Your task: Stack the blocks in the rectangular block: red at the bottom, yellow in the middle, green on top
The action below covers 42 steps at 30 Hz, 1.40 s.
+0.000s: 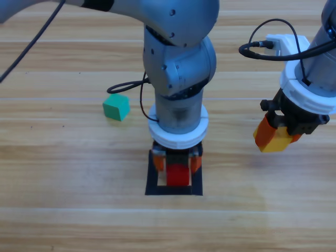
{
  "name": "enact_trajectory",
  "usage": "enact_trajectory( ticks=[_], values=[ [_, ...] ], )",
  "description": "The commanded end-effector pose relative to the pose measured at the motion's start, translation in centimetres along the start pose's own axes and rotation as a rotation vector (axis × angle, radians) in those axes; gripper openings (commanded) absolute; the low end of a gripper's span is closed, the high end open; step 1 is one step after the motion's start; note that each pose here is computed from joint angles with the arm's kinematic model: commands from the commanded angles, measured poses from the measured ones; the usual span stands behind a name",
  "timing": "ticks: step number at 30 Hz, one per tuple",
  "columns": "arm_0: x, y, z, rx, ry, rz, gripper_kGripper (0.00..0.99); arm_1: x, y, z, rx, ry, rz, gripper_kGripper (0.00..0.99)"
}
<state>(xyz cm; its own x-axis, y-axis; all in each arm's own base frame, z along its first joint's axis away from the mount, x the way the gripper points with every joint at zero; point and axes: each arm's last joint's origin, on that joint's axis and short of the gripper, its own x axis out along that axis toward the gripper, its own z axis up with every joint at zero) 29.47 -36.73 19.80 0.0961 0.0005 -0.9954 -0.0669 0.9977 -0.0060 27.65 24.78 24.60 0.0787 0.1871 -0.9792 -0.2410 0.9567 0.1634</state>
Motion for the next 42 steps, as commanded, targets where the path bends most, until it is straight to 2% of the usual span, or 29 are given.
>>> enact_trajectory(
  ticks=[1,7,11,15,19,23,27,31,35,42],
  values=[
    [2.1,-0.7,-1.3,0.014,0.017,0.05,0.99,2.8,0.8,0.4,-0.01,0.04,-0.016,0.0],
    [1.3,-0.3,-1.4,0.017,0.01,0.047,0.99,1.7,0.8,0.4,0.015,0.007,-0.019,0.0],
    [0.0,0.1,-1.5,0.015,-0.004,0.029,0.99,0.2,2.3,-0.4,-0.003,-0.044,-0.043,0.0],
    [-5.8,1.6,-1.7,0.034,-0.089,-0.039,0.99,-0.1,4.4,-0.5,-0.016,-0.035,-0.079,0.0],
    [-12.8,5.5,-0.7,0.031,-0.202,-0.129,0.99,0.1,5.9,-0.3,-0.017,-0.024,-0.104,0.0],
    [-17.0,10.5,-0.6,0.01,-0.26,-0.139,0.99,-0.1,7.3,-0.7,-0.021,-0.043,-0.126,0.0],
    [-16.3,15.2,0.8,0.006,-0.236,-0.08,0.99,0.3,10.6,-0.5,-0.05,-0.028,-0.186,0.0],
    [-13.1,16.7,3.3,0.057,-0.191,-0.02,0.99,1.6,13.5,0.8,-0.069,0.023,-0.214,0.0],
    [-10.7,17.8,6.0,0.107,-0.142,0.018,0.99,3.7,15.1,2.0,-0.047,0.101,-0.199,0.0],
    [-9.7,18.7,10.4,0.166,-0.141,-0.021,0.99,5.5,16.4,2.7,0.032,0.175,-0.131,0.0]
  ],
)
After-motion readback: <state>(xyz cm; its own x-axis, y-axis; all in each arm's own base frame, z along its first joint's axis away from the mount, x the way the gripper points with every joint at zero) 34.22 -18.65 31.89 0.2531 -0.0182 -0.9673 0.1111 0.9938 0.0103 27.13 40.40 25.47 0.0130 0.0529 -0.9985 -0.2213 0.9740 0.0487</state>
